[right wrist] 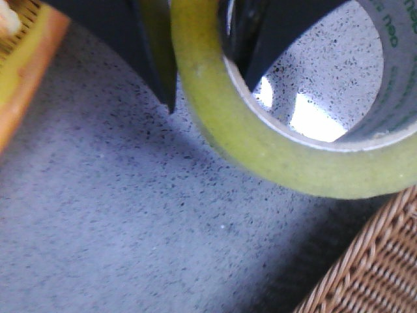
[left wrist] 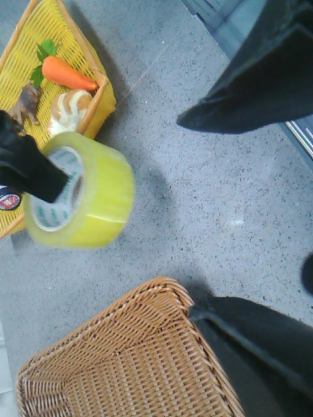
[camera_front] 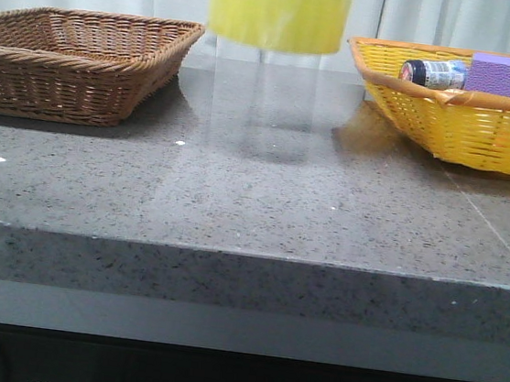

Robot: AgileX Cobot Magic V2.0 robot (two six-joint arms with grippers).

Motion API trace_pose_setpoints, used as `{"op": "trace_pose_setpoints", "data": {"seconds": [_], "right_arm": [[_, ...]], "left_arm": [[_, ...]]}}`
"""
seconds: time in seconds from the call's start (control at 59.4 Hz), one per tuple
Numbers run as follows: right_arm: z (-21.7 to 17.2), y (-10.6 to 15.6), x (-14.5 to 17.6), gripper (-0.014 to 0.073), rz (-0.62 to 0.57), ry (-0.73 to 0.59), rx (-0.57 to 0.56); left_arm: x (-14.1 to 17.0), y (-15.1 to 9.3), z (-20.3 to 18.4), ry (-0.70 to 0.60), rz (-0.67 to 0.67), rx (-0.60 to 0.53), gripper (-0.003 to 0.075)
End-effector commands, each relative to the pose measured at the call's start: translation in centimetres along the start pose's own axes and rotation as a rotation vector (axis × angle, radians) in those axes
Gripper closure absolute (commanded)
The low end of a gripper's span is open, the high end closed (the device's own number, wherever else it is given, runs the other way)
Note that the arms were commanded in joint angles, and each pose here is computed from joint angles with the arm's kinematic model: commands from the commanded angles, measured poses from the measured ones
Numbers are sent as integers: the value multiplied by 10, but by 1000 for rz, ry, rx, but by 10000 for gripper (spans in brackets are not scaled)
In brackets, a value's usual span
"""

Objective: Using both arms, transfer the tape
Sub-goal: 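Lift the tape roll out and lower it onto the table center, then open the right gripper and withdraw it upward from the tape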

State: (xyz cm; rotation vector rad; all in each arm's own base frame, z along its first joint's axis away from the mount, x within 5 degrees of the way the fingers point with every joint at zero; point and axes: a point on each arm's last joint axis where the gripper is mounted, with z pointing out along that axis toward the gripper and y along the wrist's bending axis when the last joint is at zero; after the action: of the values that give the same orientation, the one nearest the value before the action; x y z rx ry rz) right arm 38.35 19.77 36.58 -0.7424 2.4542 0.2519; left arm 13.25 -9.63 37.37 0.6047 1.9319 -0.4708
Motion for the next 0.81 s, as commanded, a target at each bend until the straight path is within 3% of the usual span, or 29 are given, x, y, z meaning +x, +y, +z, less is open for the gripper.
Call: {"op": "trace_pose_setpoints", "data": {"seconds": [0.0,0.606,0.791], "right_arm": [[-24,5,-10,466,-37,-142,37],[46,-1,0,458,-49,-9,57],[42,0,-2,291,-44,-21,47]], "left_arm": [[-15,-2,-5,-100,-10,10,209],[-15,-2,-5,-100,-10,10,209],[-15,-2,-5,-100,-10,10,209]]}}
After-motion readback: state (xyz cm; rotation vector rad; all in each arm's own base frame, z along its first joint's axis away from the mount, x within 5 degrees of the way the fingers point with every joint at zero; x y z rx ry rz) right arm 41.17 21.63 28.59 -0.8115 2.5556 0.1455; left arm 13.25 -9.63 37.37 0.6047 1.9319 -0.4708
